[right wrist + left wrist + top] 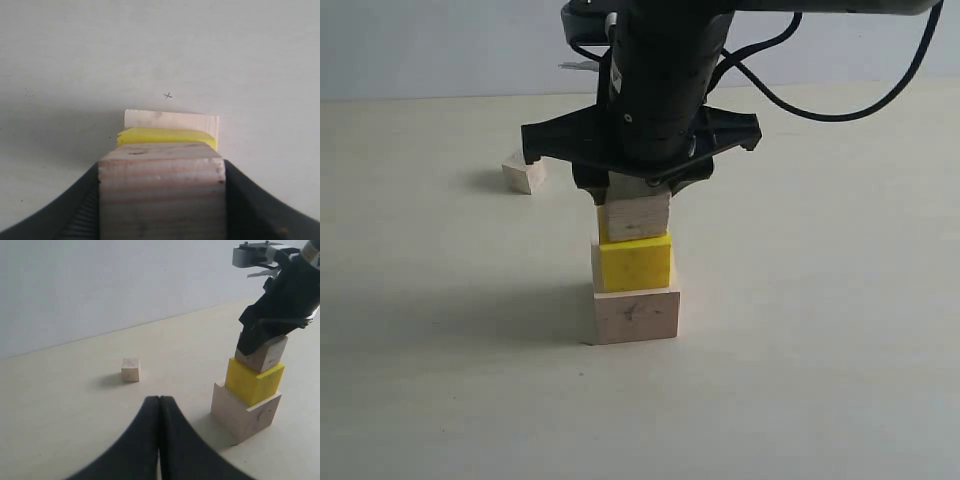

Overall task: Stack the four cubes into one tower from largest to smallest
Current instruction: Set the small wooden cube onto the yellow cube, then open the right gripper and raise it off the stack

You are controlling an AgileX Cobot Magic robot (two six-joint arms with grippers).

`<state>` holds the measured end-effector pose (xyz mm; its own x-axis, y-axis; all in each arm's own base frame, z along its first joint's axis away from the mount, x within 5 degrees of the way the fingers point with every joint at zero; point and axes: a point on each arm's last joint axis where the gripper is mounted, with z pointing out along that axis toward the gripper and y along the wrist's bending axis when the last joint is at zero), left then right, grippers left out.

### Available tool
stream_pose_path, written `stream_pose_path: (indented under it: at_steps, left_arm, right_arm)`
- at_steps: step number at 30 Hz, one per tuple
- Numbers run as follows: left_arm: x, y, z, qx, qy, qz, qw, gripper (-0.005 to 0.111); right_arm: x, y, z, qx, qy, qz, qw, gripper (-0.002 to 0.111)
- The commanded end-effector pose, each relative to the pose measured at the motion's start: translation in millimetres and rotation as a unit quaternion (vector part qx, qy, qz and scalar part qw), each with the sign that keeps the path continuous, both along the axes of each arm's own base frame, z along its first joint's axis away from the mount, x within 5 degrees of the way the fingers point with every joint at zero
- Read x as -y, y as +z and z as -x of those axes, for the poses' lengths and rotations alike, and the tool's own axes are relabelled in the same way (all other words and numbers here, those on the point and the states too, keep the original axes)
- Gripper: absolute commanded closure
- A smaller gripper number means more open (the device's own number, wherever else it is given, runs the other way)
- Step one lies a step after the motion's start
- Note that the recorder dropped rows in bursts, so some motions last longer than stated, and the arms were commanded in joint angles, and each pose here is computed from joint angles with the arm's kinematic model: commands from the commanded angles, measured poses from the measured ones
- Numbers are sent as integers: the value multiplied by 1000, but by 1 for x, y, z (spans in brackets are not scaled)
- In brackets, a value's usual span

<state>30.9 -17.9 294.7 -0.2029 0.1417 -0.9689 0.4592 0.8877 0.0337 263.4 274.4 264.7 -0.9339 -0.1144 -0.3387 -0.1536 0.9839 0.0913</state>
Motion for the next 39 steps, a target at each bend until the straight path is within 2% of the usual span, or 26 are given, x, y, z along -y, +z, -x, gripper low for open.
stream_pose_path:
  at_steps: [1,17,20,24,28,39]
  left_arm:
    - [0,0,1,4,0,7,1000,107]
    - [0,0,1,4,0,7,1000,107]
    - [0,0,1,4,0,7,1000,107]
    - [0,0,1,4,0,7,1000,107]
    - [0,0,1,4,0,7,1000,107]
    - [0,0,1,4,0,7,1000,107]
  right_arm:
    - [-1,-1,1,-7,-4,-9,1000,108]
    - [-1,-8,1,-23,-12,8,1000,108]
    - [-1,-8,1,-23,-12,8,1000,105]
    - [-1,-7,0,-17,0,6,1000,91]
    - [-1,-7,0,-16,3,8,1000,69]
    - [-2,-7,0,-15,7,8,1000,23]
